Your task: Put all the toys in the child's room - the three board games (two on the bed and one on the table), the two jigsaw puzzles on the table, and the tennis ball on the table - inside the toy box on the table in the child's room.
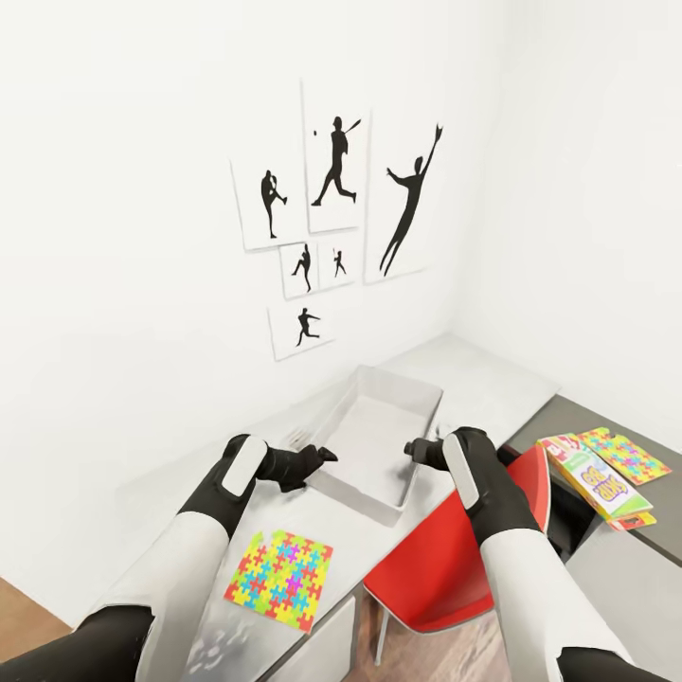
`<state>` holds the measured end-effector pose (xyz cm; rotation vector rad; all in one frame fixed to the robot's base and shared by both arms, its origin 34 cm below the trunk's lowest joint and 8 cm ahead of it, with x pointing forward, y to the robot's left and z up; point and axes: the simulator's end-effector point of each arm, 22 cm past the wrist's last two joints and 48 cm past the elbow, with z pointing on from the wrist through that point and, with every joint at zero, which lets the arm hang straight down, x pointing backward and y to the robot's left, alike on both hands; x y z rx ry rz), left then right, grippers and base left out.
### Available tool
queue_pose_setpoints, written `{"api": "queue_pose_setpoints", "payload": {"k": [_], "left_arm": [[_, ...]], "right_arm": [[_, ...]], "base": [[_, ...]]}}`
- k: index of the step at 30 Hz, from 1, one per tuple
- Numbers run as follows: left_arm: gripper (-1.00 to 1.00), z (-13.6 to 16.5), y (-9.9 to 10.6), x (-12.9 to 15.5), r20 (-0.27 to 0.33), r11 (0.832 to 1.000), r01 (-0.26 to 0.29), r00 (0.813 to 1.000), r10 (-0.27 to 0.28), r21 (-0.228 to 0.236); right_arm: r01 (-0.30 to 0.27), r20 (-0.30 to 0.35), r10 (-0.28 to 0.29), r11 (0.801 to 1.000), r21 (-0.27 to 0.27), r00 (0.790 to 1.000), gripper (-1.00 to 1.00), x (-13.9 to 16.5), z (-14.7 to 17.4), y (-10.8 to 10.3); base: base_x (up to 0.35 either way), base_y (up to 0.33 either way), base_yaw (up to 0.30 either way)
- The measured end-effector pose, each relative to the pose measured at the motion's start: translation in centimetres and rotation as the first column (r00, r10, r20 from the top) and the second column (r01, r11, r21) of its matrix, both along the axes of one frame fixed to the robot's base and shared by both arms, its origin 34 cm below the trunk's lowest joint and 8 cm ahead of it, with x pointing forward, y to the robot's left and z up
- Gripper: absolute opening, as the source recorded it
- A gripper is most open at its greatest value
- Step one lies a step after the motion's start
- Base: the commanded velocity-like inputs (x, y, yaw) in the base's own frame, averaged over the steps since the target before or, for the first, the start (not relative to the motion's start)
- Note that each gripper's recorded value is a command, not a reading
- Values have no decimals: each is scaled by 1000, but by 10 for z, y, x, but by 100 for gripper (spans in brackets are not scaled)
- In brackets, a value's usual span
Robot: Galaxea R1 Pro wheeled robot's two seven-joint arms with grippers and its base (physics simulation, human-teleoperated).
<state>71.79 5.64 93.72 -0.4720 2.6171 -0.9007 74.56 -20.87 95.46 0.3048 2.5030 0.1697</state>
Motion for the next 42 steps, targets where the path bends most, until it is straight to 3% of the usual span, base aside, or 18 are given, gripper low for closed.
{"api": "queue_pose_setpoints", "payload": {"k": [13, 20, 23, 32, 36, 38, 42], "left_arm": [[100, 50, -4, 7, 87, 997, 65, 994, -61, -52], [100, 59, 17, 9, 100, 996, 65, 993, -58, -69], [100, 67, 34, 12, 121, 993, 61, 991, -49, -101], [100, 91, 81, 17, 201, 976, 60, 979, -17, -208], [100, 105, 101, 10, 252, 953, 86, 968, -11, -289], [100, 113, 115, 2, 285, 932, 107, 959, -4, -346], [100, 136, 150, -23, 362, 862, 170, 932, 17, -478]], "right_arm": [[-6, 82, 6, 1000, 3, 997, 100, 8, 52, -4], [-49, 154, 40, 997, 54, 987, 100, 15, 83, 7], [-101, 213, 77, 989, 105, 974, 100, 18, 106, 19], [-195, 303, 129, 961, 198, 944, 100, 2, 134, 38], [-271, 350, 170, 926, 263, 921, 100, -19, 138, 52], [-319, 384, 197, 903, 286, 902, 100, -32, 142, 54], [-426, 449, 253, 839, 340, 857, 100, -68, 144, 47]], "base": [[0, 0, -77], [0, 0, -87], [0, 0, -100], [0, 0, -121], [0, 0, -130], [0, 0, -131], [0, 0, -132]]}}
